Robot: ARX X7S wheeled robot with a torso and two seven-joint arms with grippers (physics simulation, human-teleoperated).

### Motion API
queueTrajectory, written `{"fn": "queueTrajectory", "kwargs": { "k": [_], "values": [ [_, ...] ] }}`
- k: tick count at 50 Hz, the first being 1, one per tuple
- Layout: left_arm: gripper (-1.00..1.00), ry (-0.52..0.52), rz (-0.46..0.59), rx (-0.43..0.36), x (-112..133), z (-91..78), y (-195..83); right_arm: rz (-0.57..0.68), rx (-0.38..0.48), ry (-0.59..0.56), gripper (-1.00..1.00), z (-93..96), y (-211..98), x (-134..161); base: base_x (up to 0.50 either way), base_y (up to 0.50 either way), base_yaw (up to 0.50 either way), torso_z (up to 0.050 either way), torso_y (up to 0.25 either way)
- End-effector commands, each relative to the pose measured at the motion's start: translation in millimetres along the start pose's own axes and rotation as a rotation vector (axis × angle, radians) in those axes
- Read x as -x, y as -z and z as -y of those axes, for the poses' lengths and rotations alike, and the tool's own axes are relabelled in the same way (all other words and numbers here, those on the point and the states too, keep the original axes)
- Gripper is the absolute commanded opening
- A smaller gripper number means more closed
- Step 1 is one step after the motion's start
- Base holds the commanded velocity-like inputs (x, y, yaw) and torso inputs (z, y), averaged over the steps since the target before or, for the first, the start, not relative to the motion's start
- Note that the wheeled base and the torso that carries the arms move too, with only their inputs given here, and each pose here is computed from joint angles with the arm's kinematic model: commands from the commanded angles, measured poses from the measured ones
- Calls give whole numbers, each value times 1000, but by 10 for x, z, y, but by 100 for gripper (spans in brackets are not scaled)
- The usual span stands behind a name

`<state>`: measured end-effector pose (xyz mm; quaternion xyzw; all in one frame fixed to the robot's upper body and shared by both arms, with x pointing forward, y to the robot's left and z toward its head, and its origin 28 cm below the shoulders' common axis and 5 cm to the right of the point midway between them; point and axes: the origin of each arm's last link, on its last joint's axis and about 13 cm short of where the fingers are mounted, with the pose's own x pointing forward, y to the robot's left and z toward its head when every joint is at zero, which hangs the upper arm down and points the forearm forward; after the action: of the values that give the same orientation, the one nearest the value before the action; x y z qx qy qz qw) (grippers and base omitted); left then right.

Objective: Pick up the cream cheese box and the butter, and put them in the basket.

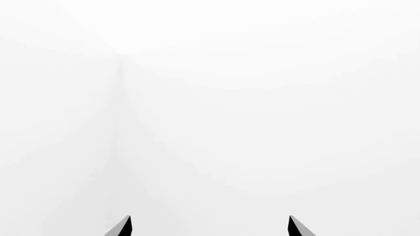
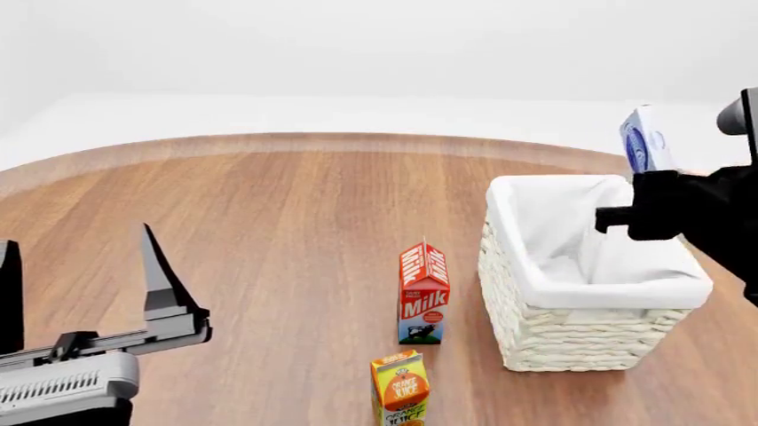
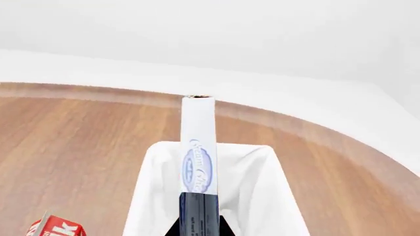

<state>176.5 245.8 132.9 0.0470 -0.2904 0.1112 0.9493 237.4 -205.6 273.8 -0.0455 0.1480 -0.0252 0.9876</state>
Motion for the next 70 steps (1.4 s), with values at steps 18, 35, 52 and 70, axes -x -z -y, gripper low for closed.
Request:
{"fn": "queueTrajectory", "kwargs": {
  "k": [18, 35, 52, 70],
  "values": [
    [100, 3, -8, -10, -3, 1, 22, -101, 27, 33, -100, 100, -81, -451, 0, 0, 0, 0, 1],
    [100, 7, -15, -8, -6, 6, 35, -147, 69, 43, -100, 107, -43, -605, 0, 0, 0, 0, 1],
    [100, 12, -19, -11, 1, 15, 49, -186, 53, 52, -100, 125, 116, -701, 0, 0, 0, 0, 1],
    [100, 15, -24, -12, 10, 21, 62, -207, 68, 34, -100, 59, 213, -776, 0, 0, 0, 1, 1]
  ]
}}
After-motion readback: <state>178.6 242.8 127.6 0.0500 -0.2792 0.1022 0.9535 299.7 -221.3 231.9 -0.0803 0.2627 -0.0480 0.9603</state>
